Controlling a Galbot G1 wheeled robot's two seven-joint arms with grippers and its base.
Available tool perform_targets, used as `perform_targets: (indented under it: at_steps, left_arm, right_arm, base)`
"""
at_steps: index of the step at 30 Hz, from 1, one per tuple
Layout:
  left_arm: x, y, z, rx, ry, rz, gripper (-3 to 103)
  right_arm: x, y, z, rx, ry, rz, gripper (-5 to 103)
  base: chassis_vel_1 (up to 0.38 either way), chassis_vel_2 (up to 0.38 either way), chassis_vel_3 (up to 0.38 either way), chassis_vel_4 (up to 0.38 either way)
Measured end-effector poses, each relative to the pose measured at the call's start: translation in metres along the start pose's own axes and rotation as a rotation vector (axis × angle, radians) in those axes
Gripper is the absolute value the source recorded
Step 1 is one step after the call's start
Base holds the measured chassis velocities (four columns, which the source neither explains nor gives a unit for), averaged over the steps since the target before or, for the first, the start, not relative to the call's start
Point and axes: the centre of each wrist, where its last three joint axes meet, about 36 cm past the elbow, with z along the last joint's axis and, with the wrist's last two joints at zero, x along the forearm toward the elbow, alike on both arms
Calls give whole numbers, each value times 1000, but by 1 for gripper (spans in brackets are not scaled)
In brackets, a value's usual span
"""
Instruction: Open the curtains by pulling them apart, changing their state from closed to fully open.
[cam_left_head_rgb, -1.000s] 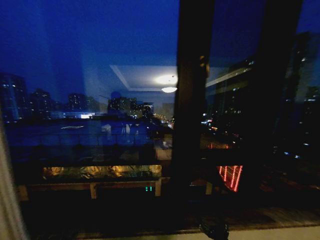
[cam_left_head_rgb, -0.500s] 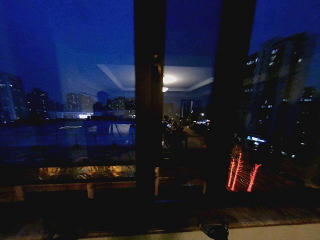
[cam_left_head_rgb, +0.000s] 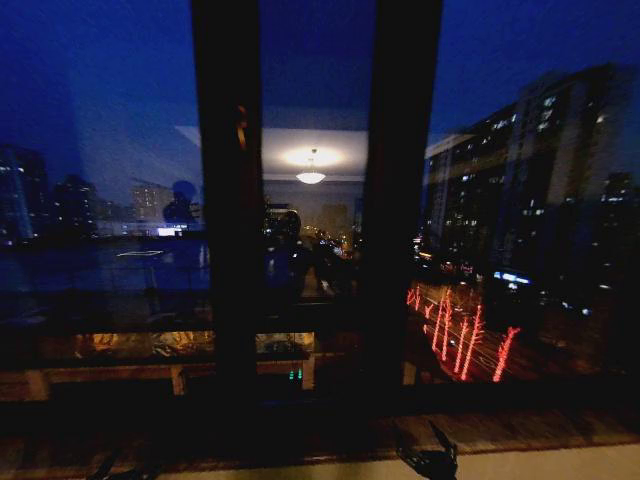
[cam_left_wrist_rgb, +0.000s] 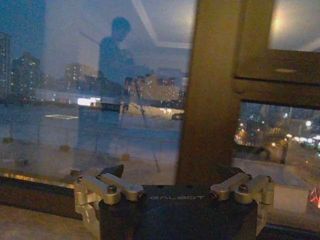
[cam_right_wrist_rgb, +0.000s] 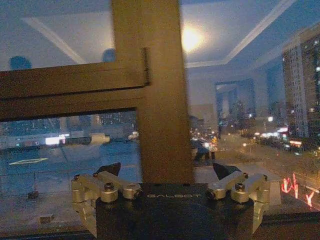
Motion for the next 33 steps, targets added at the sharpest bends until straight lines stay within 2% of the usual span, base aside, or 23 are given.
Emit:
perform_targets:
  at_steps: [8,13,23,33]
  left_arm:
    - [-1,-2,1,7,2,5,100]
    - [-1,-4,2,11,4,8,100]
    - [-2,-2,0,11,0,4,100]
    - [-3,-2,1,16,1,4,100]
  right_arm:
    - [-2,1,0,9,-57,-8,100]
    - [-1,1,2,18,-71,-8,100]
    - [1,1,1,23,-78,-13,100]
    - [1,1,0,31,-79,-17,100]
  base:
    - [-321,-324,309,338]
    - [-78,-196,81,197]
    - [133,-110,-152,94]
    - [269,-277,-276,308]
